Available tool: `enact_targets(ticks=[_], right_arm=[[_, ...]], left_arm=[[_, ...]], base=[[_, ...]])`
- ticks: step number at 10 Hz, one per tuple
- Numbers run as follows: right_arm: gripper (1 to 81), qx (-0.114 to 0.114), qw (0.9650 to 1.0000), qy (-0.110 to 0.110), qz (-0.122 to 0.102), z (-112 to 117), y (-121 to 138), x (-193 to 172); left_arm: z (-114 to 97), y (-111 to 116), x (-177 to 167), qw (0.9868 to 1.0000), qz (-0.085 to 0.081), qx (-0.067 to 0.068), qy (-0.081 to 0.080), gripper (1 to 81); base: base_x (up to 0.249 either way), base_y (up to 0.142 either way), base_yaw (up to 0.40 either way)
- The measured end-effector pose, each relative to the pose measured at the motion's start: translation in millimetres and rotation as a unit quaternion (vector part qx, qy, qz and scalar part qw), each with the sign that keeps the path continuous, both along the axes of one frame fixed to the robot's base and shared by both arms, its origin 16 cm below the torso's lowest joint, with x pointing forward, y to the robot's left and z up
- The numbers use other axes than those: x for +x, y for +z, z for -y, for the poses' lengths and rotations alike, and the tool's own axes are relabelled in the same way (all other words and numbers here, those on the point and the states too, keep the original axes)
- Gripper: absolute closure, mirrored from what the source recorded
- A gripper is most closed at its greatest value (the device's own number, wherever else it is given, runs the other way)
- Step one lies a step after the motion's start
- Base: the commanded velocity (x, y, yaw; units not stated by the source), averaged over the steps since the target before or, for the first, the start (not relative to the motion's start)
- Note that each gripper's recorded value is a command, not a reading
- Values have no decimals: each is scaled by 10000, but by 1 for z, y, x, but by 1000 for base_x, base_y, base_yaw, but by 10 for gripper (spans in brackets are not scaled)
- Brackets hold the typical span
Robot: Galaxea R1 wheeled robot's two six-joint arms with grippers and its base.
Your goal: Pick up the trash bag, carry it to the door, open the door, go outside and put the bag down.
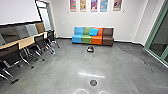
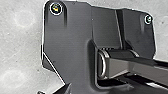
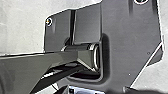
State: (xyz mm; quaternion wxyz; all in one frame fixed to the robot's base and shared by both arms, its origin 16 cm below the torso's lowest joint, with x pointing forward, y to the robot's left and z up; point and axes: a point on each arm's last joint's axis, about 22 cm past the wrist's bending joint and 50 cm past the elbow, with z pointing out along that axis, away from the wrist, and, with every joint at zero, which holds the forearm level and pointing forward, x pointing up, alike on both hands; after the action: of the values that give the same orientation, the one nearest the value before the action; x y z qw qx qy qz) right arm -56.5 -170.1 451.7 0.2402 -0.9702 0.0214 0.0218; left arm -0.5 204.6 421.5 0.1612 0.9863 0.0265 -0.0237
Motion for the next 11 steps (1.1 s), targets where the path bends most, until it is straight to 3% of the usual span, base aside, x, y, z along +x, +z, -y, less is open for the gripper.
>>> enact_targets(ticks=[11], right_arm=[[10,-44,10000,16,-79,7,1,-11]], left_arm=[[0,0,-3,10000,22,1,28,10]], base=[[159,0,0]])
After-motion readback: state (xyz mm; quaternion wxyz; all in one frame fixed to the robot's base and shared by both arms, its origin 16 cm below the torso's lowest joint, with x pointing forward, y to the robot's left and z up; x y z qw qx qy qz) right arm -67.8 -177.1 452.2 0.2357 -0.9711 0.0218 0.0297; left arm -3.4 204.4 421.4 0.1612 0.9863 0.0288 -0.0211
